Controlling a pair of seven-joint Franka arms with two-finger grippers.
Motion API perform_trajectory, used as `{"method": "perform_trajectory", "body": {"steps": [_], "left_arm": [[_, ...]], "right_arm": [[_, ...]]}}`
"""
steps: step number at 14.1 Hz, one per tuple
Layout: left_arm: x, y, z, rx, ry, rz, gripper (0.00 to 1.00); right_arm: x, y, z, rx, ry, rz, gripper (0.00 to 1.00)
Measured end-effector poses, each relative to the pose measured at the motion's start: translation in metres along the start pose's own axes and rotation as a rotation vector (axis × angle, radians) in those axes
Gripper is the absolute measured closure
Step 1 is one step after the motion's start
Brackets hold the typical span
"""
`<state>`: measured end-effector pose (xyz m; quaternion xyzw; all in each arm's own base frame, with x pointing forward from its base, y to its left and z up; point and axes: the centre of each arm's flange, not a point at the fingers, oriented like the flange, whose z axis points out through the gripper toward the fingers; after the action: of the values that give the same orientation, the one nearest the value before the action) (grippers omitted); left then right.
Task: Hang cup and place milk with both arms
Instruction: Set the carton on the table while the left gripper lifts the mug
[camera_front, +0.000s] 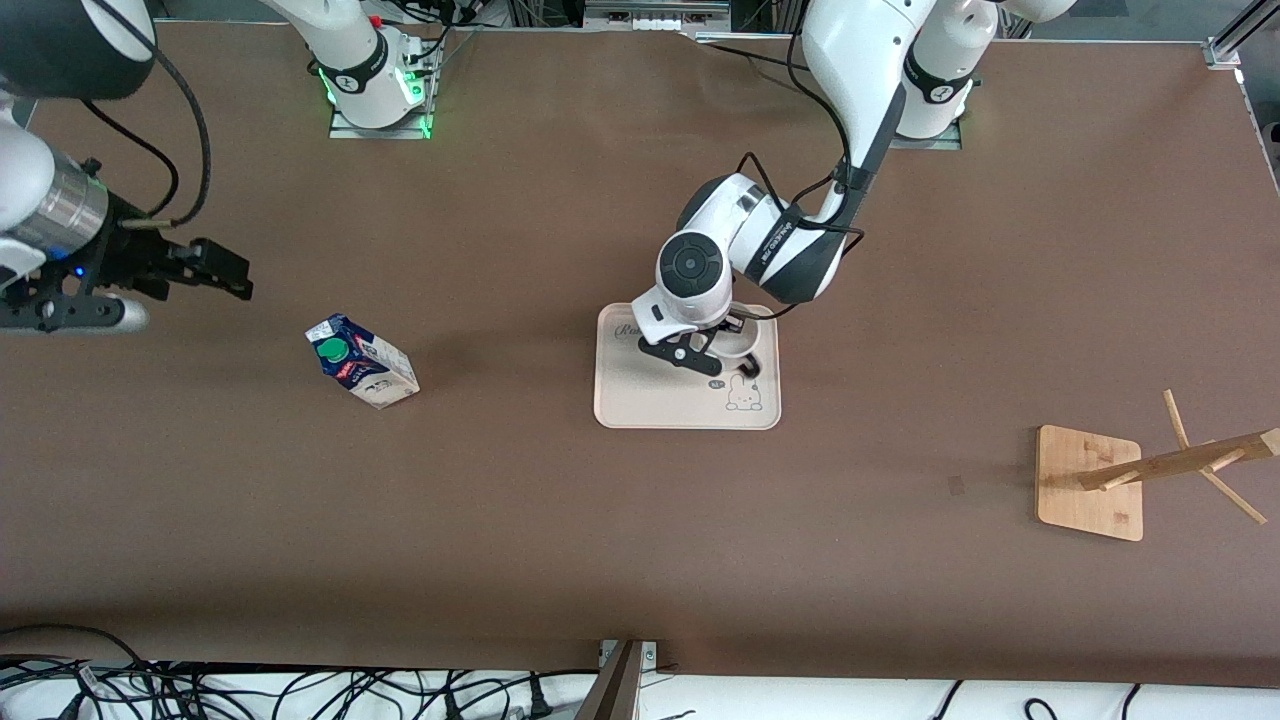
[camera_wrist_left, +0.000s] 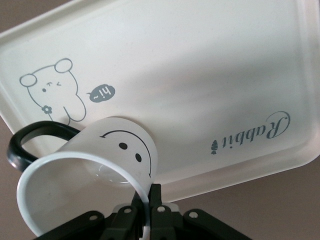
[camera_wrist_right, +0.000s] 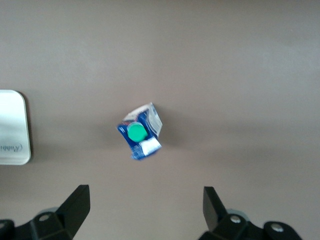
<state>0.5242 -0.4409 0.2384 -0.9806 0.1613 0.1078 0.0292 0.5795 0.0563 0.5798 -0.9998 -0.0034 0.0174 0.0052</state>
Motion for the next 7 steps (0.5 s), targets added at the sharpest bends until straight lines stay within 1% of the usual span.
{"method": "perform_trajectory", "body": {"steps": [2,4,5,7], "left_arm": [[0.004,0.002,-0.013,-0.009,0.025,-0.001,0.93],[0.008,0.0,-0.039,-0.018,0.058,-0.006,0.93],[0.01,-0.003,-0.059,-0.013,0.074,-0.007,0.93],[0.011,-0.017,-0.118,0.029,0.122,-0.009,0.93]], "right_arm": [[-0.013,0.002,-0.003,-0.008,0.006,-0.005,0.0],[-0.015,0.0,0.0,-0.01,0.008,-0.01,0.0],[-0.013,-0.001,0.002,-0.011,0.01,-0.012,0.0],[-0.008,-0.004,0.005,-0.012,0.025,-0.015,0.0]]}}
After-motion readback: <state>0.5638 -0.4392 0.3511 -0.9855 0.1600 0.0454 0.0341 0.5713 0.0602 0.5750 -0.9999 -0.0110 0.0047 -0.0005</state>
